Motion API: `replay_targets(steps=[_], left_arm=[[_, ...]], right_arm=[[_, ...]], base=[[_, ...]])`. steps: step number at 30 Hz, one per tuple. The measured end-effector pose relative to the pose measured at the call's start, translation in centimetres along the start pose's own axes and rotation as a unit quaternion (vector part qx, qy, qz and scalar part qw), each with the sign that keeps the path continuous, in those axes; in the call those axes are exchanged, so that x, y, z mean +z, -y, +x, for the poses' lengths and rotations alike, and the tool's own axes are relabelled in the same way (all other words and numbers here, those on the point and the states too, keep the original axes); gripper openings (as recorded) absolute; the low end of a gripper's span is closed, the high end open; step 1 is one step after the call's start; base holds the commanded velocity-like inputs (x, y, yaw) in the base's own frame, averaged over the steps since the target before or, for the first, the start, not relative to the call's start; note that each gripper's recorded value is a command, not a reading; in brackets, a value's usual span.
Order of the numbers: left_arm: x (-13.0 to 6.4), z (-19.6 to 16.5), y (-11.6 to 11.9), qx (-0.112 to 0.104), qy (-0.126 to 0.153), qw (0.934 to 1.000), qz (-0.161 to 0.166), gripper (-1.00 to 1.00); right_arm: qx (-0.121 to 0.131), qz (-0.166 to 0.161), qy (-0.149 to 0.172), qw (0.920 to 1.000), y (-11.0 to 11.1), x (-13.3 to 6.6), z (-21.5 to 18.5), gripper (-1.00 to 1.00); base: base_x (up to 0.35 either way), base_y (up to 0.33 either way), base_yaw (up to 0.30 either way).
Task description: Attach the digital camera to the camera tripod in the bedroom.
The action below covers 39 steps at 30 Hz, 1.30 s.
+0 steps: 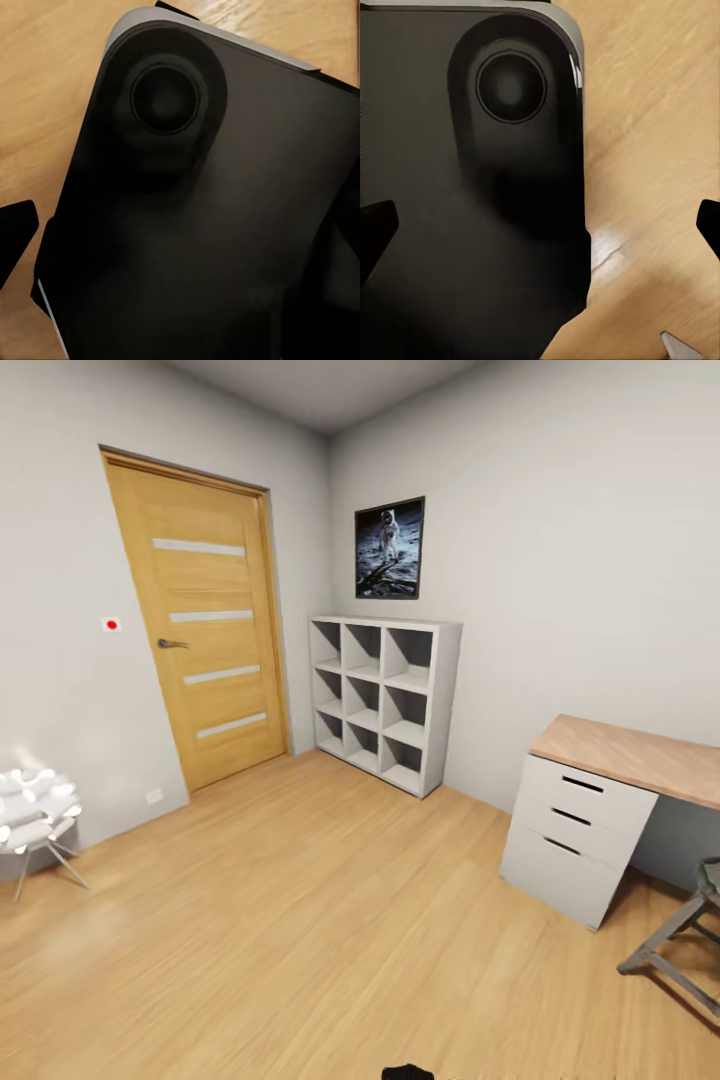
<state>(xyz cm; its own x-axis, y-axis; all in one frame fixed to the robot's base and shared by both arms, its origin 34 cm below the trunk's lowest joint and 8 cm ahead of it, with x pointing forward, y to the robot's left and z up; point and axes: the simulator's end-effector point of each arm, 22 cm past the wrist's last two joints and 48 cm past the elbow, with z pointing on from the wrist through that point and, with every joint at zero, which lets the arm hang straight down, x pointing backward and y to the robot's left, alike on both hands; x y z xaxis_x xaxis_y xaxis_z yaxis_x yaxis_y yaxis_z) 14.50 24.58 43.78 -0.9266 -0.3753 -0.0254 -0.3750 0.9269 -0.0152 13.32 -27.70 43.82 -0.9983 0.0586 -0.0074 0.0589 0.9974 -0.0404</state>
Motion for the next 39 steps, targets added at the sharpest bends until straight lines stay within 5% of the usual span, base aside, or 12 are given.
replay_targets(steps=[11, 28, 39], left_arm=[[0.0, 0.0, 0.02, 0.003, 0.0, 1.0, 0.0, 1.0], [0.0, 0.03, 0.12, 0.004, 0.0, 1.0, 0.001, 1.0], [-0.01, -0.07, -0.08, 0.002, 0.001, 1.0, 0.0, 1.0]], right_arm=[[0.0, 0.0, 0.0, 1.0, -0.02, 0.0, 0.0, 1.0], [-0.008, -0.001, 0.0, 1.0, 0.04, 0.0, -0.02, 1.0], [-0.009, 0.0, 0.0, 1.0, 0.06, -0.01, -0.01, 1.0]], base=[[0.0, 0.0, -0.256], [0.005, 0.002, -0.015], [0.218, 0.151, 0.0]])
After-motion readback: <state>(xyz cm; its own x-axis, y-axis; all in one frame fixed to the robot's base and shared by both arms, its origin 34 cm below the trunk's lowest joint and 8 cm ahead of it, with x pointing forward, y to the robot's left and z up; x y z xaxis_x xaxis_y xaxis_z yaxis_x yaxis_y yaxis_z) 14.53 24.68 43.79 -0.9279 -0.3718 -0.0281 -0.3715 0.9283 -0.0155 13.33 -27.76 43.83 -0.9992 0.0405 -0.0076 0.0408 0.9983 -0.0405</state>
